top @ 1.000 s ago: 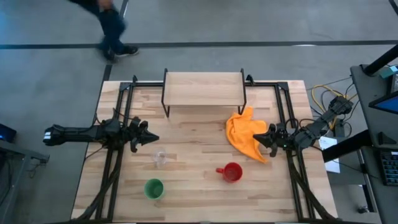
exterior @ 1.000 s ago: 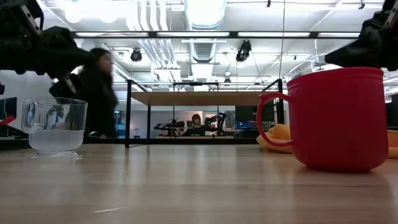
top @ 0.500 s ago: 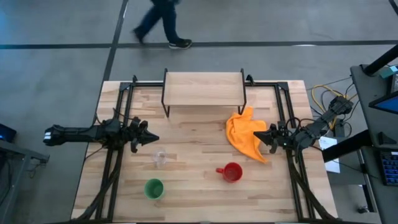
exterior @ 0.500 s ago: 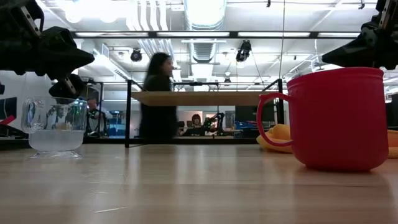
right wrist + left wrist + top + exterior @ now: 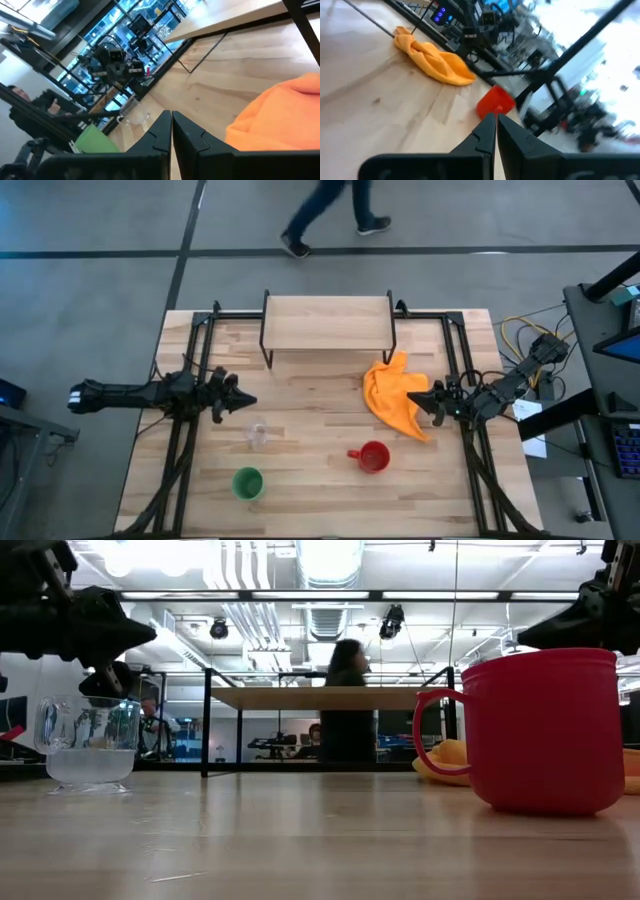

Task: Stack small to large cups/mugs on shelf
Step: Put the transparent mug on the shelf

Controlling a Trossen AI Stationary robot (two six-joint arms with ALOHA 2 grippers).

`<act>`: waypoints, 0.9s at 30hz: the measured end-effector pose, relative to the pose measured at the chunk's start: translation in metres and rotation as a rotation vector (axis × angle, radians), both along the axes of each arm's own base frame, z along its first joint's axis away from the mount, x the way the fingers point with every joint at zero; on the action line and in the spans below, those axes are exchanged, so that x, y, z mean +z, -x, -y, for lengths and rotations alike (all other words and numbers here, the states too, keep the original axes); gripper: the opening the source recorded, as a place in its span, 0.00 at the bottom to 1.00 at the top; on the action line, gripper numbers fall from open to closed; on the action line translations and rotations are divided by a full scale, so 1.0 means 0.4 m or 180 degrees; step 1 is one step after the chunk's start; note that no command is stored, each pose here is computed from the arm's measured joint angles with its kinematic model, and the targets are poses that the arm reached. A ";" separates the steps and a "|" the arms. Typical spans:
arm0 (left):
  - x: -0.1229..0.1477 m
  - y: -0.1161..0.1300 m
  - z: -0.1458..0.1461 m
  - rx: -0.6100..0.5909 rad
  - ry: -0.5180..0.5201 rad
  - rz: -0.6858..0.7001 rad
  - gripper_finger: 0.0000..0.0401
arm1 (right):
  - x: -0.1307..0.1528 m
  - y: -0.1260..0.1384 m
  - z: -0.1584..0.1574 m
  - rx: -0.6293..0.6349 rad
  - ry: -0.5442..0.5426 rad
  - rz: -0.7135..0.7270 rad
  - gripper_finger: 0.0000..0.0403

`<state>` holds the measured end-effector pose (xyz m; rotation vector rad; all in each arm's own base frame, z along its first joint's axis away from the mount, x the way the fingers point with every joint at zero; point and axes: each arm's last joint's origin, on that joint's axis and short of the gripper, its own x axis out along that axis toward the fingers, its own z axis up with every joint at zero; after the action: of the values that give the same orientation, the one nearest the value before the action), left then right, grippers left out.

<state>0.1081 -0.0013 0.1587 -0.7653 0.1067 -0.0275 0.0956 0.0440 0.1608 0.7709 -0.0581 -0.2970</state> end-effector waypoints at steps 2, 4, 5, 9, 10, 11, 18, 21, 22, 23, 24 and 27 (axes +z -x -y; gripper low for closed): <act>0.004 -0.001 0.000 0.0025 0.0291 0.0020 0.00 | 0.002 0.000 0.000 -0.0006 -0.0128 0.0052 0.02; 0.006 -0.002 0.000 0.0035 0.0408 -0.0022 0.00 | 0.004 0.000 0.000 -0.0011 -0.0238 0.0106 0.02; 0.012 -0.003 0.000 0.0037 0.0416 -0.0035 0.00 | 0.009 0.000 0.000 -0.0008 -0.0290 0.0165 0.02; 0.094 -0.005 0.000 0.0018 0.0395 0.0192 0.00 | 0.041 -0.001 -0.003 0.0122 -0.0404 0.0495 0.02; 0.119 -0.006 0.000 0.0004 0.0372 0.0226 0.00 | 0.053 0.000 -0.004 0.0207 -0.0370 0.0604 0.02; 0.148 -0.006 0.001 -0.0010 0.0362 0.0244 0.00 | 0.066 0.002 -0.005 0.0304 -0.0304 0.0716 0.02; 0.354 -0.017 0.002 -0.0097 -0.0055 -0.0588 0.00 | 0.180 0.011 -0.001 0.0395 0.0289 0.1022 0.02; 0.462 -0.028 0.002 -0.0187 -0.0490 -0.0667 0.00 | 0.253 0.018 0.004 0.0330 0.0544 0.1076 0.02; 0.498 -0.034 0.002 -0.0219 -0.0650 -0.0633 0.00 | 0.278 0.020 0.006 0.0313 0.0636 0.1067 0.02; 0.525 -0.039 0.002 -0.0260 -0.0811 -0.0637 0.00 | 0.303 0.022 0.007 0.0299 0.0729 0.1043 0.02; 0.548 -0.043 0.002 -0.0294 -0.0954 -0.0659 0.00 | 0.327 0.024 0.008 0.0297 0.0813 0.1003 0.02; 0.595 -0.056 0.002 -0.0361 -0.1175 -0.0742 0.00 | 0.401 0.029 0.012 0.0314 0.0931 0.0890 0.02</act>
<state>0.1304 -0.0021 0.3965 -0.3903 0.3668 -0.0253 0.0841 0.0391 0.3212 0.5178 -0.3195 -0.0817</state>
